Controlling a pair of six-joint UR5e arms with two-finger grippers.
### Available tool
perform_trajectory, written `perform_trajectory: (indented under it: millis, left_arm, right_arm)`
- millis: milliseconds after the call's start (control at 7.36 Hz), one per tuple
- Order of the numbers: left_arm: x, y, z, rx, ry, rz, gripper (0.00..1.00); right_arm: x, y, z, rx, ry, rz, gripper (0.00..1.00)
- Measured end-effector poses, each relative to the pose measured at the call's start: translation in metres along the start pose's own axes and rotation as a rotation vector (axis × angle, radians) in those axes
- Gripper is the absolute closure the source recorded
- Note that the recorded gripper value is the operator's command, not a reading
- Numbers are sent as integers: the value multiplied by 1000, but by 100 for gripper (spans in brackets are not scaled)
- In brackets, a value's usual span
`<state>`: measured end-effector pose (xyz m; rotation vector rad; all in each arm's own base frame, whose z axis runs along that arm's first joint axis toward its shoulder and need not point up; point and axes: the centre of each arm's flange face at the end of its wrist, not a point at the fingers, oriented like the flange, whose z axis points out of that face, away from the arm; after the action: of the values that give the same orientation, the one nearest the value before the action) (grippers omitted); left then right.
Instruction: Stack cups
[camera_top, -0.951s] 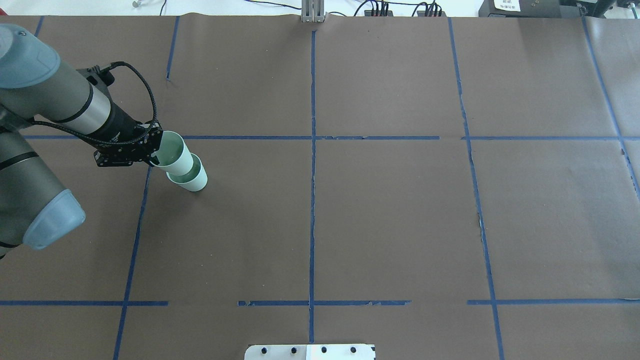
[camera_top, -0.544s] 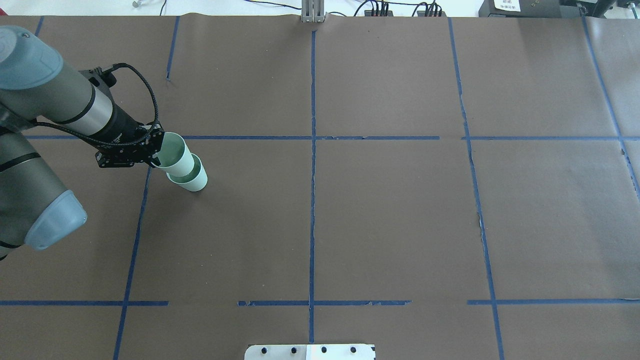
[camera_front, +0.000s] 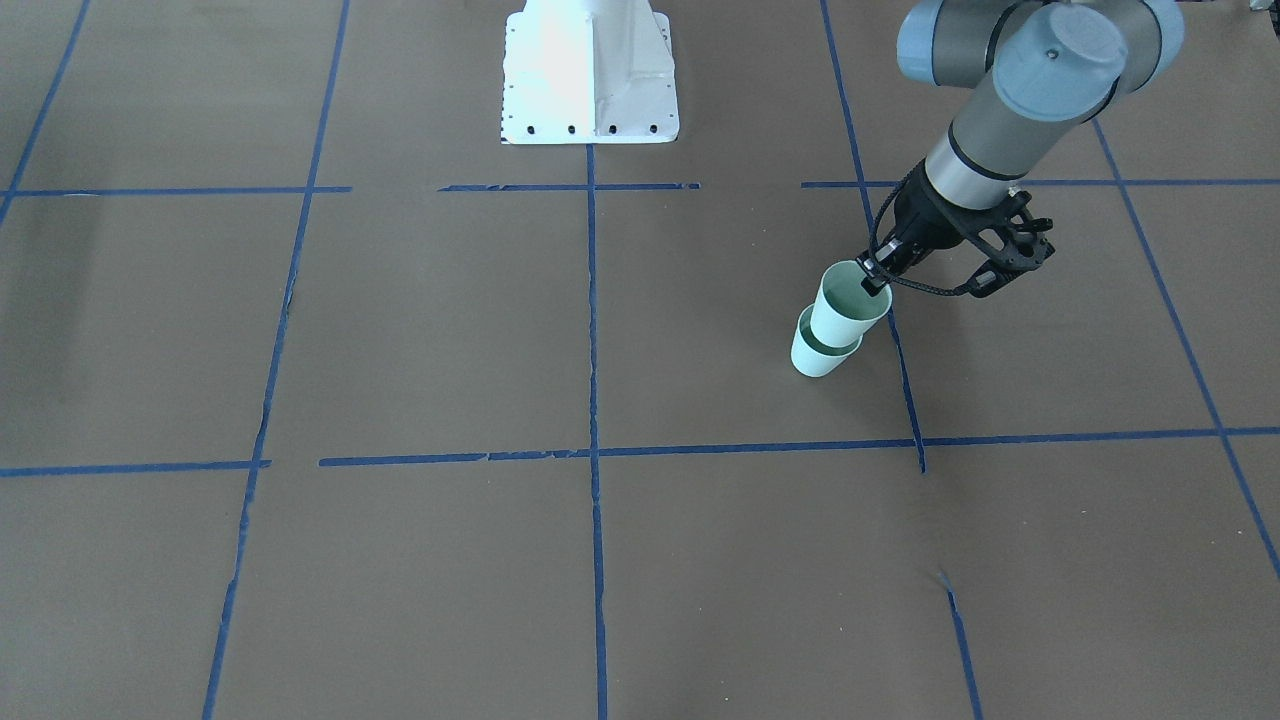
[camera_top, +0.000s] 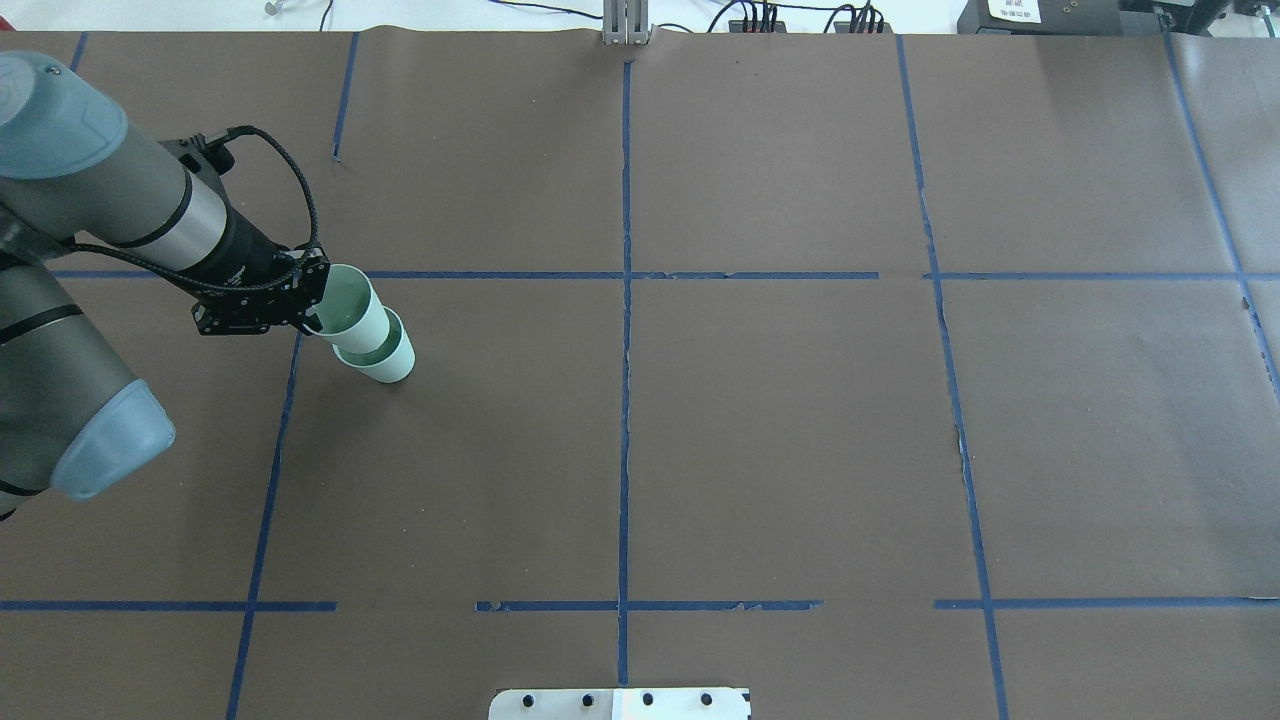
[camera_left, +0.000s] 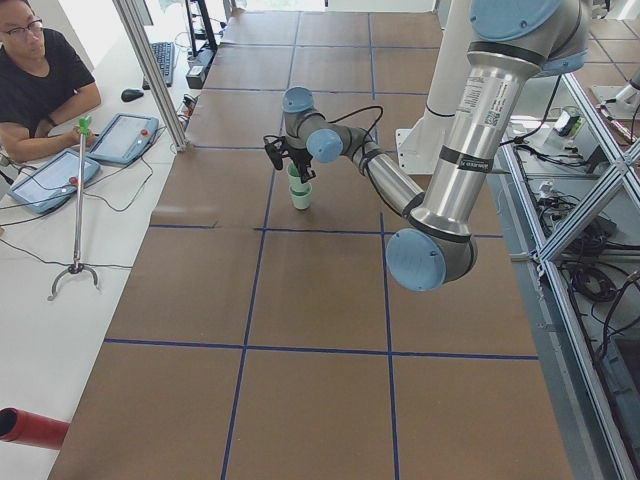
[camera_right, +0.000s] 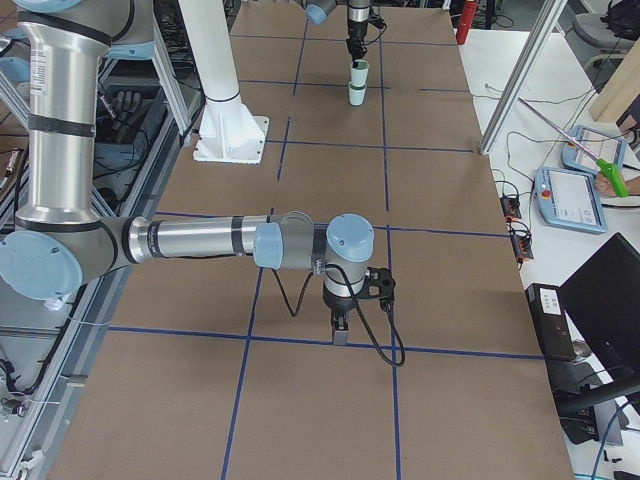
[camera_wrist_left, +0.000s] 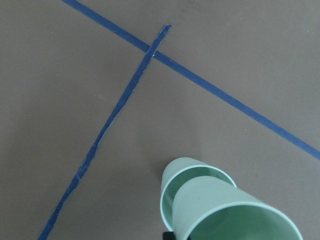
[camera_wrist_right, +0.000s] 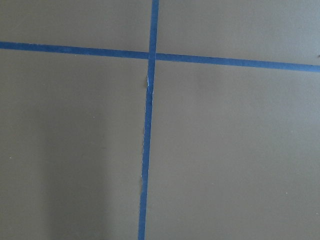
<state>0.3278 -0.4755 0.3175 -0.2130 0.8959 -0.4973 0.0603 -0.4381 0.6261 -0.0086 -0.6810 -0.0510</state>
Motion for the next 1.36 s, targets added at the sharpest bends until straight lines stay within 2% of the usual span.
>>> perform_trajectory:
  millis: [272,680,951,1087,1359]
  left_arm:
    - [0,0,0,0,0,1,0]
    - [1,1,-4,2,7,1,0]
    - [-13,-5,-32,29,39,37,0]
    - [-39,-24,-53,65,42,91,0]
    - [-107,-62,-79,125,0,237,0]
  right_arm:
    - [0,0,0,0,0,0,0]
    - [0,0,0,0,0,0,0]
    - [0,0,0,0,1,0,0]
    - [0,0,0,0,1,0,0]
    - [0,0,0,0,1,0,0]
